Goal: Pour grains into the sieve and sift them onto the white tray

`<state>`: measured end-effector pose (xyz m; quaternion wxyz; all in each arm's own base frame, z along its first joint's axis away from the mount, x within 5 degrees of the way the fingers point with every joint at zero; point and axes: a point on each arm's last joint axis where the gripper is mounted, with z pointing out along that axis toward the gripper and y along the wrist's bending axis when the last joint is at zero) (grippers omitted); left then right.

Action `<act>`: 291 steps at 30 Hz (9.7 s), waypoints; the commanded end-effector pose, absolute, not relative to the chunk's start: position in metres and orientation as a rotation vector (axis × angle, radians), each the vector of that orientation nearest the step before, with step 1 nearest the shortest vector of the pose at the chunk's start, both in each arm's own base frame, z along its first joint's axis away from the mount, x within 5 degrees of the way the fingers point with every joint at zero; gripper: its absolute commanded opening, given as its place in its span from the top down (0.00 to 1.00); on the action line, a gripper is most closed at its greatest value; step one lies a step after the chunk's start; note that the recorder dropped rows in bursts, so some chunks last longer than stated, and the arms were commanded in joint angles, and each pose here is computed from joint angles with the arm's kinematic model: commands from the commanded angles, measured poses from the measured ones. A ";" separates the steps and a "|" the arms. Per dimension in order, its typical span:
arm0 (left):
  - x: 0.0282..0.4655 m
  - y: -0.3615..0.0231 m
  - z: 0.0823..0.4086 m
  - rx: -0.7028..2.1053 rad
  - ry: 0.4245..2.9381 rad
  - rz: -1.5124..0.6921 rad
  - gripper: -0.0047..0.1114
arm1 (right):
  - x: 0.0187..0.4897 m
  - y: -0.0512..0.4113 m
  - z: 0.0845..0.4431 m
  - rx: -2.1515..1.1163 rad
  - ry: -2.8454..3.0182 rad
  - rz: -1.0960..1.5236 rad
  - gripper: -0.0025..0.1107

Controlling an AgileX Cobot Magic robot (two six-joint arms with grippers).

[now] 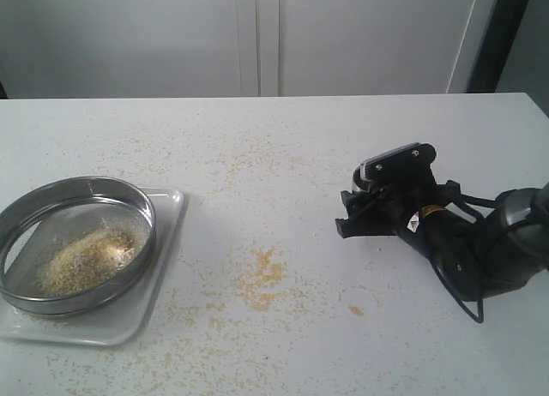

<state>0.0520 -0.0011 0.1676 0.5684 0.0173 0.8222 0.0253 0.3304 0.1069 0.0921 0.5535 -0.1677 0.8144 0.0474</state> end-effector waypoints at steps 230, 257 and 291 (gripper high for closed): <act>0.353 0.021 0.171 0.252 2.851 -0.094 0.96 | 0.217 0.020 0.277 -0.134 2.251 0.027 0.98; 0.340 0.023 0.199 0.142 2.861 -0.312 0.96 | 0.217 0.020 0.277 -0.134 2.251 0.027 0.98; 0.344 0.030 0.205 0.155 2.783 -0.255 0.96 | 0.217 0.020 0.277 -0.134 2.249 0.027 0.98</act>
